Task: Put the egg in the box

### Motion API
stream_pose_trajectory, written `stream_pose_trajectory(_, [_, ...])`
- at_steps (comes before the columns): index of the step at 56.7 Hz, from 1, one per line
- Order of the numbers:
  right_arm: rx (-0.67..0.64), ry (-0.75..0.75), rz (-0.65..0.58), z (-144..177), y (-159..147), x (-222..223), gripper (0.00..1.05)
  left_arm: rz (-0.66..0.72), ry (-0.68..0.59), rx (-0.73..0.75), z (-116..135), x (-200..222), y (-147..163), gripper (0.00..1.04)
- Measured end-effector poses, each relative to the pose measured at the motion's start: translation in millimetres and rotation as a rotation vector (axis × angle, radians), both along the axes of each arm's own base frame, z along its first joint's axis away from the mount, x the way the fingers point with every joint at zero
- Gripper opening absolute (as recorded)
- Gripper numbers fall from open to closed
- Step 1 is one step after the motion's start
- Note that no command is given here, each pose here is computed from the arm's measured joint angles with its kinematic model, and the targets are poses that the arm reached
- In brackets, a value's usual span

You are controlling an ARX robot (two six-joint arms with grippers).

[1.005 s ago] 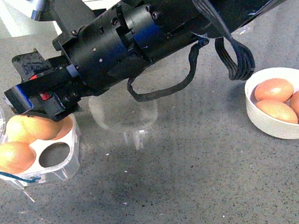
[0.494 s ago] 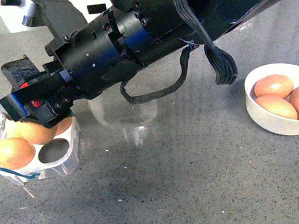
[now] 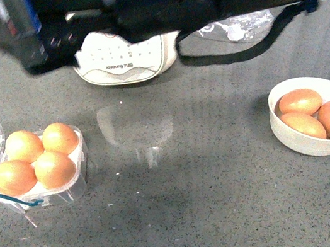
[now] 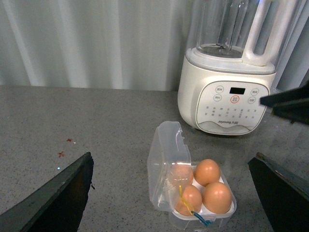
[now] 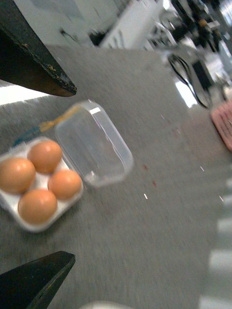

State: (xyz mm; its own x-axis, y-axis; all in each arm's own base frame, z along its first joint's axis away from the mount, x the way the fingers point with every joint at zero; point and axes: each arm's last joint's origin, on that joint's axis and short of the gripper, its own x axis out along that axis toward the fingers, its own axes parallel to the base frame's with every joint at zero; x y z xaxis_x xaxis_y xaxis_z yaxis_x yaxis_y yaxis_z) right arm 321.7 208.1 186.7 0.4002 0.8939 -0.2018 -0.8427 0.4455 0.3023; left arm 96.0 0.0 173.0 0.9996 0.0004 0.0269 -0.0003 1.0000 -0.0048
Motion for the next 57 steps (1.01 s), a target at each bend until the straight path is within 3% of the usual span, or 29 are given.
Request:
stream_pose_trajectory(2, [0.002, 0.012, -0.088, 3, -9, -1, 0.97, 0.0, 0.0, 0.0, 0, 0, 0, 0.98])
stream_pose_trajectory(8, [-0.005, 0.026, -0.19, -4, -16, 1, 0.96, 0.0, 0.0, 0.0, 0, 0, 0, 0.98])
stream_pose_trajectory(9, [-0.011, -0.029, -0.275, -5, -16, -1, 0.93, 0.0, 0.0, 0.0, 0, 0, 0, 0.98])
stream_pose_trajectory(10, [-0.03, -0.133, -0.436, -7, -18, -5, 0.88, 0.0, 0.0, 0.0, 0, 0, 0, 0.98])
stream_pose_trajectory(12, [-0.052, -0.214, -0.596, -9, -24, -10, 0.83, -0.002, 0.0, 0.0, 0, 0, 0, 0.98])
stream_pose_trajectory(17, [-0.097, -0.317, -0.912, -9, -52, -31, 0.68, 0.004, 0.0, 0.0, 0, 0, 0, 0.98])
stream_pose_trajectory(21, [-0.119, -0.343, -1.056, -6, -77, -43, 0.58, 0.003, 0.0, 0.0, 0, 0, 0, 0.98])
stream_pose_trajectory(29, [-0.153, -0.347, -1.122, -10, -119, -68, 0.34, -0.001, 0.0, 0.0, 0, 0, 0, 0.98])
stream_pose_trajectory(39, [-0.153, -0.356, -1.087, -20, -146, -99, 0.04, 0.001, 0.0, 0.0, 0, 0, 0, 0.98])
stream_pose_trajectory(57, [-0.172, -0.342, -1.095, -26, -179, -138, 0.03, 0.0, 0.0, 0.0, 0, 0, 0, 0.98])
